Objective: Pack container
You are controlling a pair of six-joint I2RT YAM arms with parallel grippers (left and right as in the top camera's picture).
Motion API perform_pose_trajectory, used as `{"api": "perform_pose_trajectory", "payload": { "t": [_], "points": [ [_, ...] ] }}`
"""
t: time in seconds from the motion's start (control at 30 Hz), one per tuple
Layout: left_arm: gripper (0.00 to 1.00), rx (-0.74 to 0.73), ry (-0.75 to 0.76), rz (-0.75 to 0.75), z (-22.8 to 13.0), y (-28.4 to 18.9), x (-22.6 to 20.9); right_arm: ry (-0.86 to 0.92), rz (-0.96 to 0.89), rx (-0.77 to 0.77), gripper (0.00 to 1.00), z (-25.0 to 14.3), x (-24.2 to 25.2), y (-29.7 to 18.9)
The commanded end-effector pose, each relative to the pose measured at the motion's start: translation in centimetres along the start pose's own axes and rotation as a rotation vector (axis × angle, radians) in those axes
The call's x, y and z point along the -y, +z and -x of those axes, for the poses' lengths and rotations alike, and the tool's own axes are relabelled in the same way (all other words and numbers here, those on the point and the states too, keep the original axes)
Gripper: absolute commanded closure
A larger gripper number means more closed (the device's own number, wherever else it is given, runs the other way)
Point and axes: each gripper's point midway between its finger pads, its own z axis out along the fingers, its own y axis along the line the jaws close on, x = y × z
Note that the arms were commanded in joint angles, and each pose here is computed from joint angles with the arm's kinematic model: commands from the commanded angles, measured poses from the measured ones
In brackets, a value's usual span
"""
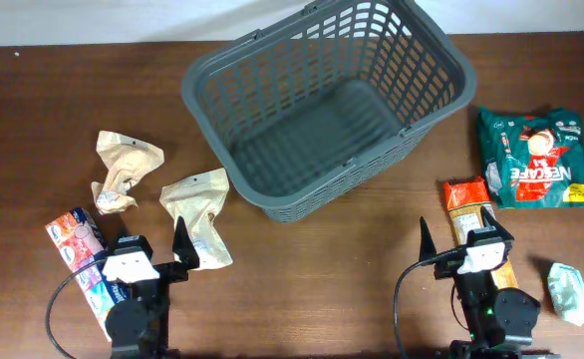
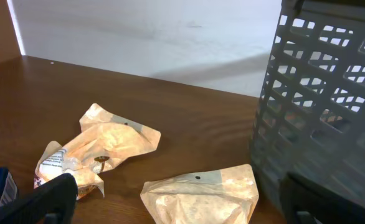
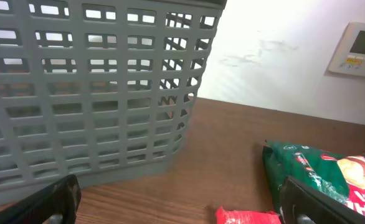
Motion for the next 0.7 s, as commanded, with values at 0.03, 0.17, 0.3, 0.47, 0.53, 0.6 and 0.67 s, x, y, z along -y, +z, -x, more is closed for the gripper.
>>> {"api": "perform_pose_trajectory", "payload": {
  "t": [0.03, 0.17, 0.3, 0.47, 0.53, 0.6, 0.67],
  "points": [
    [0.01, 0.008, 0.001, 0.012, 0.0, 0.0, -0.3, 0.011, 0.011, -0.002, 0.01, -0.2, -0.2, 0.0],
    [0.01, 0.008, 0.001, 0.012, 0.0, 0.0, -0.3, 0.011, 0.011, -0.002, 0.01, -0.2, -0.2, 0.0],
    [0.01, 0.008, 0.001, 0.012, 0.0, 0.0, -0.3, 0.011, 0.011, -0.002, 0.01, -0.2, -0.2, 0.0],
    [0.01, 0.008, 0.001, 0.011, 0.0, 0.0, -0.3, 0.012, 0.012, -0.002, 0.01, -0.2, -0.3, 0.0],
    [0.01, 0.006, 0.001, -0.004, 0.0, 0.0, 0.0, 0.011, 0.014, 0.001, 0.01, -0.1, -0.3, 0.0],
    [0.01, 0.001, 0.001, -0.034, -0.1, 0.0, 0.5, 0.012, 0.013, 0.013, 0.01, 0.2, -0.3, 0.0],
    [0.01, -0.003, 0.001, -0.077, -0.1, -0.1, 1.3, 0.083, 0.012, 0.039, 0.01, 0.8, -0.2, 0.0]
  ]
}}
